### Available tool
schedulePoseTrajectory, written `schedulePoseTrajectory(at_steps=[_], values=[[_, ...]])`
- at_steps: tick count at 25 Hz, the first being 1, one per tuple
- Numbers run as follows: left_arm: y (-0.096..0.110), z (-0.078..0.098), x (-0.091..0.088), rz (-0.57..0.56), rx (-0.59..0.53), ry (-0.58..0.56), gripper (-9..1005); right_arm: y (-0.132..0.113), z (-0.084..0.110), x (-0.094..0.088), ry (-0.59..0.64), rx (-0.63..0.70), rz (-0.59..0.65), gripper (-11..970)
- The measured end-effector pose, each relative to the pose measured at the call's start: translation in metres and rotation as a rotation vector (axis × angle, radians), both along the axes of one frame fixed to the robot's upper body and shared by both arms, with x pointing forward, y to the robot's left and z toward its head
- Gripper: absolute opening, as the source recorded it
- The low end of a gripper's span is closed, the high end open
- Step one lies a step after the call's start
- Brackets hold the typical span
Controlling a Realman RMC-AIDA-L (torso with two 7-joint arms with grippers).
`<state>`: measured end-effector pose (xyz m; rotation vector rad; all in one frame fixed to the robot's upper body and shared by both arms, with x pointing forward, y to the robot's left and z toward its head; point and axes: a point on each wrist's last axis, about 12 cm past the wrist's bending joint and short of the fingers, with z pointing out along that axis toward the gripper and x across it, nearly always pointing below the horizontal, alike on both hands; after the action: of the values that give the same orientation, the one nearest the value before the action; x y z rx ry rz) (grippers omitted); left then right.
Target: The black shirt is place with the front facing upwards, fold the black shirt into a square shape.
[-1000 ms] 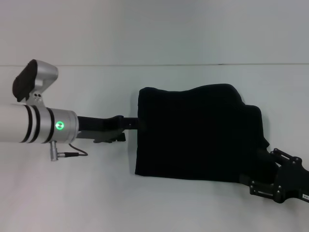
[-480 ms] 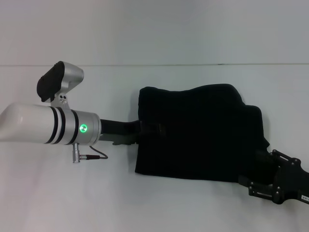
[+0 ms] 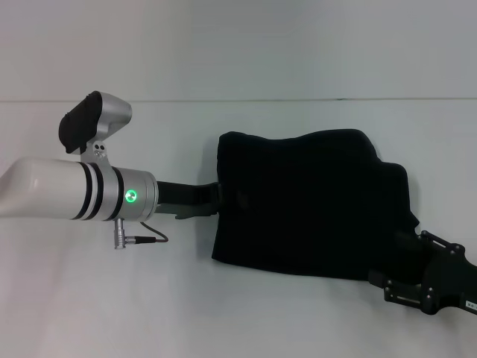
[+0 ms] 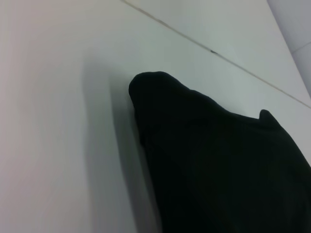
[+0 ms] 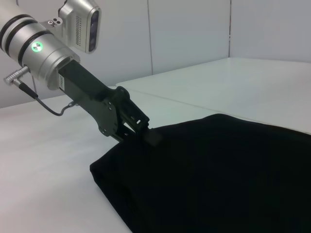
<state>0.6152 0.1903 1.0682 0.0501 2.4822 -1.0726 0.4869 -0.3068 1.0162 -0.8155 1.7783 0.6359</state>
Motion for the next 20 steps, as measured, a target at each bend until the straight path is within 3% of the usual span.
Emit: schedulePoseTrajectory(at_steps=[9, 20], values=[[-0.004, 0.003, 0.004, 0.001, 0.004, -0.016, 209, 0.000, 0.000, 0.000, -0.003, 0.006, -0.008, 916], [0.000, 0.025, 0.035, 0.092, 0.063, -0.139, 117, 0.000, 0.002, 0.002, -0.009, 0.008, -0.012, 916]])
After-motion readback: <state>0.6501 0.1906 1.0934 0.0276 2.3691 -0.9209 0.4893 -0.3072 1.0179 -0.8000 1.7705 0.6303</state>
